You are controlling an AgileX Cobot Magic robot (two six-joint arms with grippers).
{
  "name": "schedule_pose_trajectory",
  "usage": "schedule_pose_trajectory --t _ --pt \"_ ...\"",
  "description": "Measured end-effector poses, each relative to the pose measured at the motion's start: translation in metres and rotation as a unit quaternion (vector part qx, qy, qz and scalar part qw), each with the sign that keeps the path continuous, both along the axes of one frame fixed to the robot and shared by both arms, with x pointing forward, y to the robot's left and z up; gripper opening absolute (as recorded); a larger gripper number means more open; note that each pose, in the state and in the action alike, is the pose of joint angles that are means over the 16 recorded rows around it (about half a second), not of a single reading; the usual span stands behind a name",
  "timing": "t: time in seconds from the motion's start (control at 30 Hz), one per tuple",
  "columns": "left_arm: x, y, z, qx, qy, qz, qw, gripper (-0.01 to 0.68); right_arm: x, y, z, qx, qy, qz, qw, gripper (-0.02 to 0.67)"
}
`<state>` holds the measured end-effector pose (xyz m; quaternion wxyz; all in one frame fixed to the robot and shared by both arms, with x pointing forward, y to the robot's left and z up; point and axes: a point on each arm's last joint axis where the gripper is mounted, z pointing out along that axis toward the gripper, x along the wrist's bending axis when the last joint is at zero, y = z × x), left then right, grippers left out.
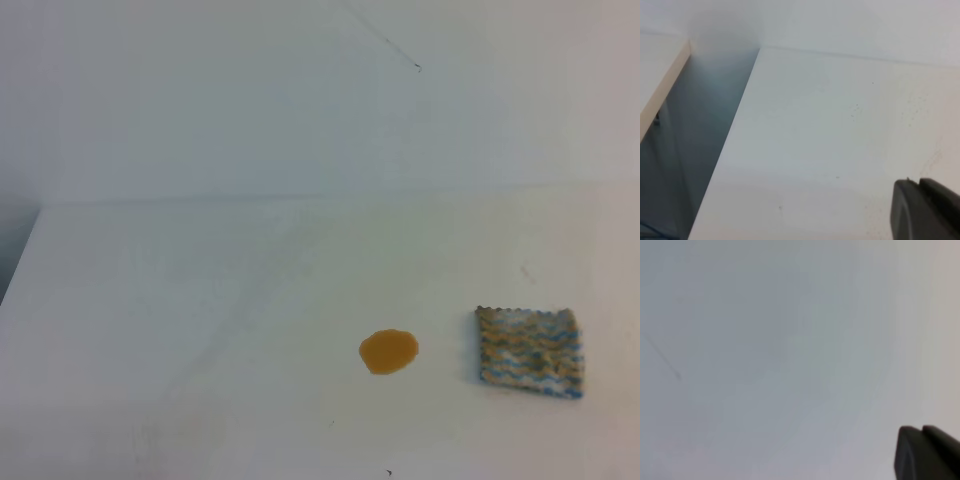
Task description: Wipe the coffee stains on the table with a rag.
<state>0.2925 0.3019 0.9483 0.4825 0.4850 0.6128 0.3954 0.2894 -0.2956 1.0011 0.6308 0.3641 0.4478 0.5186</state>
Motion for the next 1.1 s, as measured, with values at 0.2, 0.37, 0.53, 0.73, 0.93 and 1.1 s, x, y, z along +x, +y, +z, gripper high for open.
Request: schedule_pose_trajectory --t 0.2,0.37,0.53,0.73,0.93,1.1 --pt "0.000 0.000 0.000 0.000 0.000 0.000 1.000 0.001 -0.012 0.006 0.022 0.008 -0.134 0.043 0.990 -0.003" --pt "0.000 0.000 0.000 0.000 0.000 0.000 1.000 0.001 -0.020 0.006 0.038 0.040 -0.196 0.061 0.978 -0.003" --pt "0.000 0.000 0.000 0.000 0.000 0.000 1.000 0.001 -0.022 0.002 0.060 0.071 -0.181 0.049 0.980 -0.002" --pt "0.000 0.000 0.000 0.000 0.000 0.000 1.000 0.001 -0.016 -0.004 0.092 0.096 -0.071 0.014 0.993 -0.002" --pt "0.000 0.000 0.000 0.000 0.000 0.000 1.000 0.000 0.006 -0.009 0.117 0.096 0.104 -0.026 0.990 -0.002" --pt "0.000 0.000 0.000 0.000 0.000 0.000 1.000 0.000 0.044 -0.009 0.118 0.076 0.250 -0.026 0.965 -0.002"
